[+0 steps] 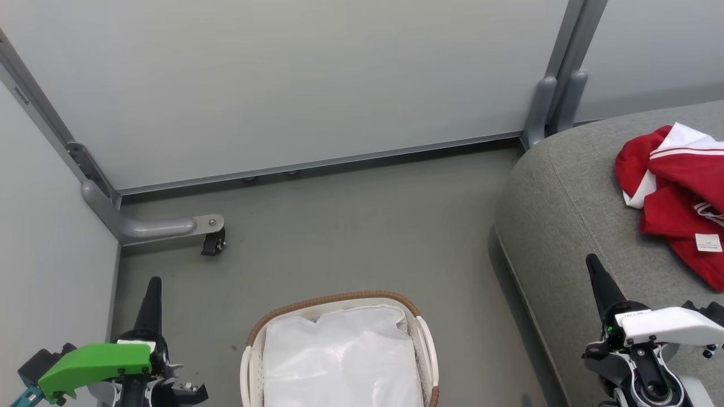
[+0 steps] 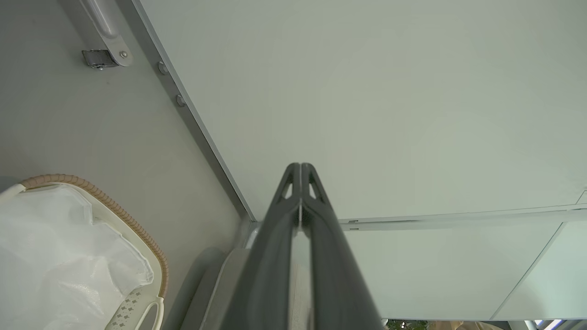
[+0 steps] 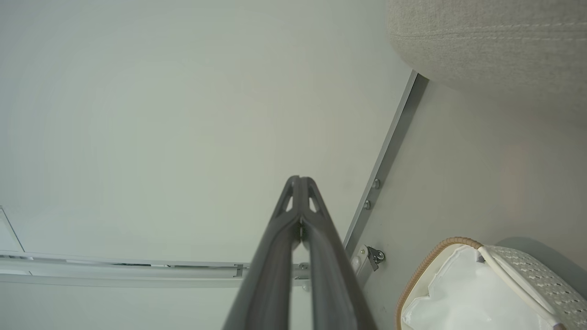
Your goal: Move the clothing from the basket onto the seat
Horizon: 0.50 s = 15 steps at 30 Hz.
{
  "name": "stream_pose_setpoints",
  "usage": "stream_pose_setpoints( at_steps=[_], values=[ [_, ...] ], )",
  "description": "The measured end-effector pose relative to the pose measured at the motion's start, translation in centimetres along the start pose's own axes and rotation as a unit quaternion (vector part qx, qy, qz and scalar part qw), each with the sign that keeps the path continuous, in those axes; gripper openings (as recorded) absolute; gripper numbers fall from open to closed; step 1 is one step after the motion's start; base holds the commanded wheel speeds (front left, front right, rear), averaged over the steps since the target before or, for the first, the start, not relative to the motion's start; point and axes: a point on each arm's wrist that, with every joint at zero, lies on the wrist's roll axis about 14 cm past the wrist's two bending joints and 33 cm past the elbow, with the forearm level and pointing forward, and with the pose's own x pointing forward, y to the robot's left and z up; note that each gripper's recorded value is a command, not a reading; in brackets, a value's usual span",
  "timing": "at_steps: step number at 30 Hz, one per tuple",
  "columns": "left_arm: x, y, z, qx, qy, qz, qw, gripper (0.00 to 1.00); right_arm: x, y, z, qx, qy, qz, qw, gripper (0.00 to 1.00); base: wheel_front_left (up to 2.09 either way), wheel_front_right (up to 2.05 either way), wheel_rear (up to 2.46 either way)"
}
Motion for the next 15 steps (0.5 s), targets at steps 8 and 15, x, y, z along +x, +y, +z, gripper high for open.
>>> stream_pose_setpoints(
  at_steps=[8, 15],
  values=[
    [0.09, -0.53, 0.11, -0.028, 0.001, -0.01, 1.0, 0.0, -0.01, 0.29, 0.01, 0.03, 0.002, 0.006, 1.0, 0.0, 0.0, 0.0, 0.0],
    [0.16, -0.98, 0.25, -0.051, 0.001, -0.019, 0.999, 0.0, -0.02, 0.57, 0.06, 0.055, 0.003, 0.012, 0.998, 0.0, 0.0, 0.0, 0.0]
  ],
)
